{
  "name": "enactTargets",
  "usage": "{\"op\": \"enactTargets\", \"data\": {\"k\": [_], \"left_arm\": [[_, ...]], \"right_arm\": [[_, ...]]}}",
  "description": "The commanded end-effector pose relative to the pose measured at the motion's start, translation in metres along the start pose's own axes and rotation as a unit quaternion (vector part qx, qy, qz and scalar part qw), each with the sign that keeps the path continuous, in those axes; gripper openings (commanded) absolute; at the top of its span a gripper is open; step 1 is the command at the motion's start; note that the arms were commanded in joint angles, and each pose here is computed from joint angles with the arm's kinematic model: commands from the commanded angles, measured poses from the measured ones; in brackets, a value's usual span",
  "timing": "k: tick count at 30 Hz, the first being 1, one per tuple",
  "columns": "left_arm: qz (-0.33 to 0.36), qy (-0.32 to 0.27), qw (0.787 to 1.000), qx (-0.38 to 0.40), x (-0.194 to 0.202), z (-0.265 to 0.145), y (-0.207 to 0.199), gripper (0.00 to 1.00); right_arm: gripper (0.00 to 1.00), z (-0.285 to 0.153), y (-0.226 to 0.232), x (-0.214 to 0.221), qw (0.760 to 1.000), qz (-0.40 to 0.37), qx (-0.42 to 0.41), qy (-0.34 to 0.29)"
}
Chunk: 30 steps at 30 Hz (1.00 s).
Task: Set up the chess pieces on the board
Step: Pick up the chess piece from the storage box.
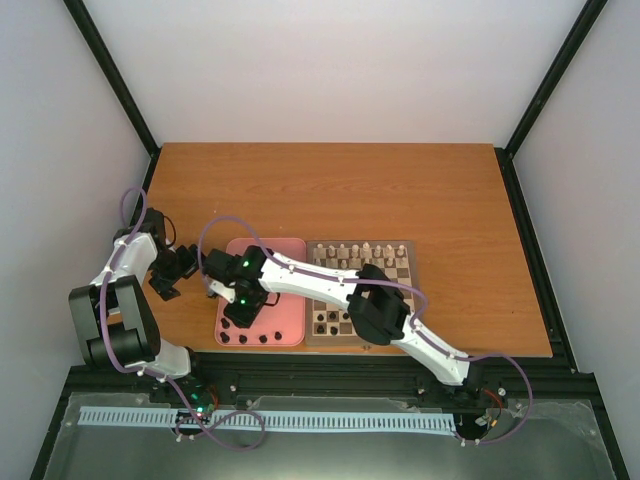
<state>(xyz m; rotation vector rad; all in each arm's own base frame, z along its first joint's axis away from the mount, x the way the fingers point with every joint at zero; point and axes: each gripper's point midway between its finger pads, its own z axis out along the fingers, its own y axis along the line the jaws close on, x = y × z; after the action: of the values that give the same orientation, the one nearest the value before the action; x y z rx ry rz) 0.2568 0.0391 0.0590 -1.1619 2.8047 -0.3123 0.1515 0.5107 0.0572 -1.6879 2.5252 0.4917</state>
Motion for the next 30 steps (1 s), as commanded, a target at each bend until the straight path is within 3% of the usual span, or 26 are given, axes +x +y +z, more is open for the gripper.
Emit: {"op": "enactTargets", "data": {"k": [1, 11, 24, 30], "left_arm": [[0.014, -0.013, 1.000, 0.013, -0.005, -0.006, -0.007, 1.00], [0.013, -0.011, 1.000, 0.013, -0.005, -0.004, -0.007, 1.00], [0.013, -0.008, 1.000, 0.013, -0.005, -0.003, -0.008, 1.00], [0.013, -0.010, 1.000, 0.012, -0.006, -0.004, -0.008, 1.00]], "right_arm": [[0.43, 0.006, 0.003, -0.001, 1.000, -0.011, 0.002, 0.006], [0.37, 0.015, 0.000, 0.001, 1.000, -0.011, 0.001, 0.016], [0.06, 0.008, -0.008, -0.004, 0.999, -0.013, 0.031, 0.007], [0.03, -0.030, -0.024, -0.015, 0.995, -0.007, 0.093, -0.042]]}}
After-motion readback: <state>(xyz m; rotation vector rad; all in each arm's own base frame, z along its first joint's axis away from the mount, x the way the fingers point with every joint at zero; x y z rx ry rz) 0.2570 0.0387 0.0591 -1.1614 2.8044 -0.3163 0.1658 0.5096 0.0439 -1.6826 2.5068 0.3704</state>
